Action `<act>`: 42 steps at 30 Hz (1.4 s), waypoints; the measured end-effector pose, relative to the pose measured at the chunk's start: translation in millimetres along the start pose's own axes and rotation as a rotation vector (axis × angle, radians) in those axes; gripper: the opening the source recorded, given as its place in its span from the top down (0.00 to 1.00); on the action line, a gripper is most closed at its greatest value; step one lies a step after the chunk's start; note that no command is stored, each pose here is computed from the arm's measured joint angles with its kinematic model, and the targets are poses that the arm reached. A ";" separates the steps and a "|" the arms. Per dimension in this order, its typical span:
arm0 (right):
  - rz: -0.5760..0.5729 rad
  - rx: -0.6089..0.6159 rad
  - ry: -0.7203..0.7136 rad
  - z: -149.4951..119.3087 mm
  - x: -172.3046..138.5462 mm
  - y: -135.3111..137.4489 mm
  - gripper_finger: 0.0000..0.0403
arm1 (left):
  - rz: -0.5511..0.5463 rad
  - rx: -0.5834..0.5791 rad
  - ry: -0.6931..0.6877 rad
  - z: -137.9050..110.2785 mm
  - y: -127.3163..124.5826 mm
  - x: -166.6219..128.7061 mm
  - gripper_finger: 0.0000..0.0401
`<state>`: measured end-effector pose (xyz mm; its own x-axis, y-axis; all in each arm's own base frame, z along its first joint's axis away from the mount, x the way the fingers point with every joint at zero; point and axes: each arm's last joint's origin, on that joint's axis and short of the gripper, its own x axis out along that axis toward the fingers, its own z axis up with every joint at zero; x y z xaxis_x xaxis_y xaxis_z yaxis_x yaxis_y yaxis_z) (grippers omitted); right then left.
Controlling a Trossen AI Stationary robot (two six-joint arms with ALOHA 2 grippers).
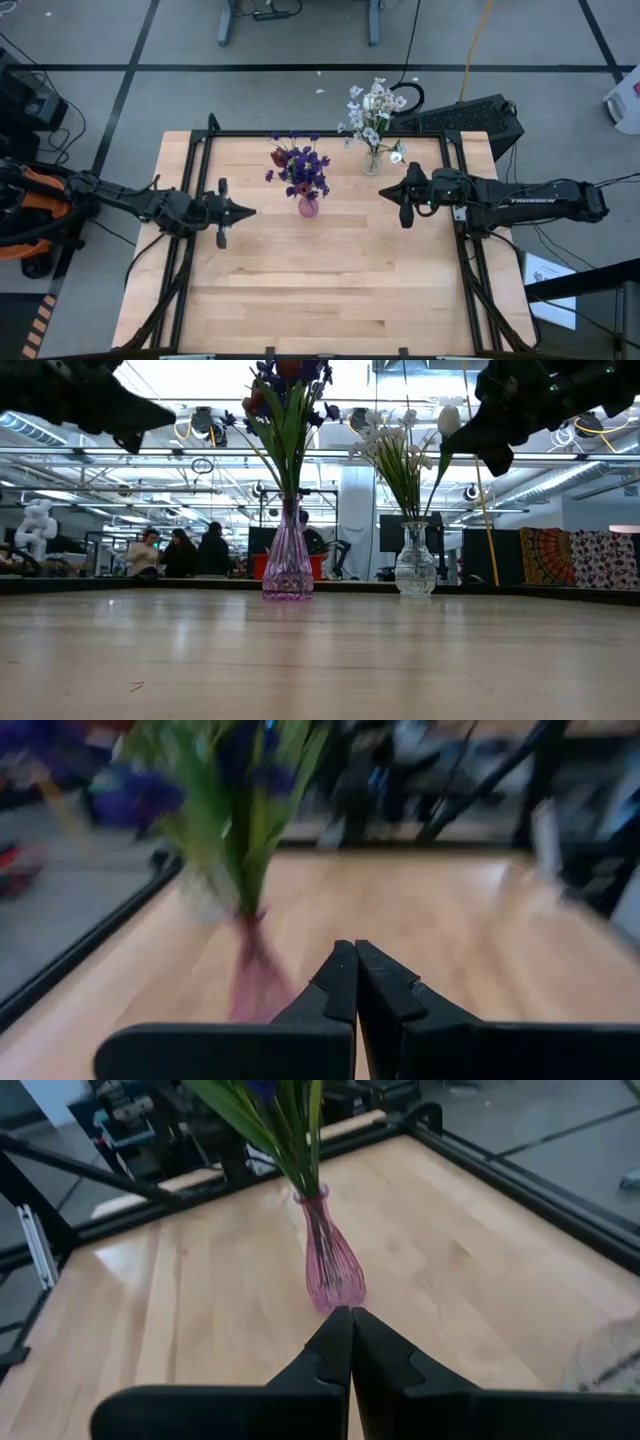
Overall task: Sort flowers into vase by color
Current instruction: Return to Home Position
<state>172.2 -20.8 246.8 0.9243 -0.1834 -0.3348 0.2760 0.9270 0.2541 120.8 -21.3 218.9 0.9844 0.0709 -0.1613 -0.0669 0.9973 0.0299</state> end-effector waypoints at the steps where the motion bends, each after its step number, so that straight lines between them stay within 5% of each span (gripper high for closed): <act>1: 0.004 0.001 -0.012 1.2 0.8 0.4 1.00 | -0.024 -0.009 -0.044 -2.0 0.5 2.2 0.99; 8: 0.001 -0.008 -0.001 0.0 3.1 0.3 1.00 | -0.065 -0.051 -0.040 -33.0 8.6 8.7 0.99; 22: -0.011 0.050 0.041 -4.4 3.1 -1.0 1.00 | -0.027 -0.041 -0.086 -35.8 19.9 -10.5 0.99; 34: -0.014 0.092 0.061 -6.2 2.9 -1.4 1.00 | -0.133 -0.055 -0.250 -42.8 17.6 -17.8 0.99; 42: -0.012 0.114 0.074 -7.5 2.8 -0.9 1.00 | -0.136 -0.066 -0.229 -50.7 17.1 -14.7 0.99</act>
<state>172.6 -19.8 238.8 0.8999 -0.1662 -0.4031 0.3193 0.8807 0.3499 97.0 -4.3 171.8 0.9957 -0.0627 0.0677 0.0657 0.9970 -0.0422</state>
